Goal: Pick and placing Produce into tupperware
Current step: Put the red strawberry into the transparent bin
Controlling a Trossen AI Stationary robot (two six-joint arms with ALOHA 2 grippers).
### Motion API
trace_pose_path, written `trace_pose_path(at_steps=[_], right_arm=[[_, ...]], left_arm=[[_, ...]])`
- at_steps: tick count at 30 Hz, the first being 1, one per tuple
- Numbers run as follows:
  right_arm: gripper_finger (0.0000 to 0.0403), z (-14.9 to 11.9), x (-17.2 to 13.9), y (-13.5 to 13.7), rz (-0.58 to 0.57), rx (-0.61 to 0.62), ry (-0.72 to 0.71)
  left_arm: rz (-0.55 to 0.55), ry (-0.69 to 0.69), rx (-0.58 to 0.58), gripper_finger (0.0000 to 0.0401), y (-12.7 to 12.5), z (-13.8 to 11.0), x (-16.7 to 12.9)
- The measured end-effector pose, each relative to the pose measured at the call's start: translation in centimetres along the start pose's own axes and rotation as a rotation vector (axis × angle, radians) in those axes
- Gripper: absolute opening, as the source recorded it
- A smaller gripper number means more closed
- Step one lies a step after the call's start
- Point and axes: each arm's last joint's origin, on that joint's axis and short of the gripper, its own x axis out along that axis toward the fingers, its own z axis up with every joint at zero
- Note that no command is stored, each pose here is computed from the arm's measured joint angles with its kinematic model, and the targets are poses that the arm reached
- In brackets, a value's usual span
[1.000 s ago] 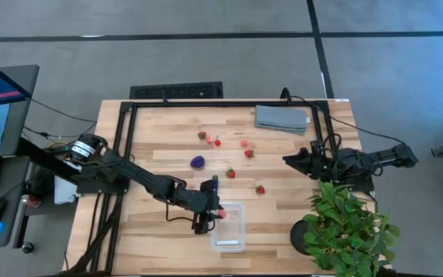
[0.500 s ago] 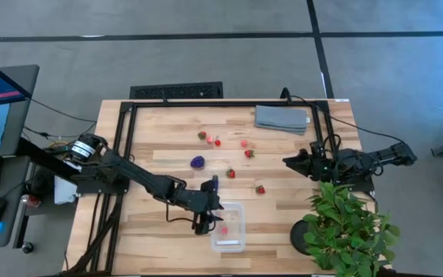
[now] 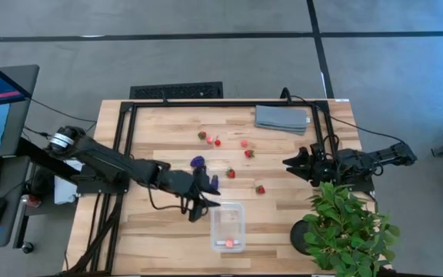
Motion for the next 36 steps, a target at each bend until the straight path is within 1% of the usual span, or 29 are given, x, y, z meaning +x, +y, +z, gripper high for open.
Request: trace_pose_path(at_steps=[2, 3, 7, 10, 14, 18, 21, 25, 29, 32, 36], right_arm=[[0.0286, 0.0, 0.0, 0.0, -0.006, -0.039, -0.002], [0.0286, 0.1, 0.0, -0.1, -0.016, -0.04, -0.01], [0.0286, 0.2, 0.1, -0.4, -0.046, 0.031, -0.025], [0.0286, -0.2, 0.4, -0.6, -0.06, 0.029, 0.035], [0.0286, -1.2, 1.0, -1.0, -0.127, 0.049, 0.148], [0.0285, -2.5, 1.6, -1.7, -0.229, 0.068, 0.263], [0.0285, -2.8, 2.1, -1.8, -0.313, 0.066, 0.3], [0.0285, -2.1, 3.1, -1.1, -0.36, 0.022, 0.304], [0.0285, -1.3, 4.4, -0.2, -0.391, -0.066, 0.318], [0.0285, -1.1, 5.1, 0.2, -0.442, -0.145, 0.395], [0.0285, -1.4, 6.2, 0.6, -0.488, -0.216, 0.5]], left_arm=[[0.013, 0.002, -0.041, 0.0177, 0.4, 0.5, -1.4], [0.022, 0.01, -0.054, 0.0177, 0.5, 0.7, -2.1], [0.076, 0.07, -0.06, 0.0177, 1.4, 0.8, -4.8], [0.182, 0.147, -0.014, 0.0177, 2.3, 0.2, -6.5], [0.333, 0.23, 0.069, 0.0177, 3.4, -0.8, -8.2], [0.398, 0.292, 0.151, 0.0177, 4.2, -1.7, -9.3], [0.445, 0.339, 0.171, 0.0177, 4.7, -2.5, -10.0], [0.469, 0.34, 0.158, 0.0177, 5.6, -3.8, -11.0], [0.495, 0.281, 0.088, 0.0177, 6.4, -5.0, -12.1], [0.506, 0.235, 0.04, 0.0177, 6.8, -6.0, -13.1], [0.528, 0.152, -0.024, 0.0177, 7.2, -6.9, -14.3]])
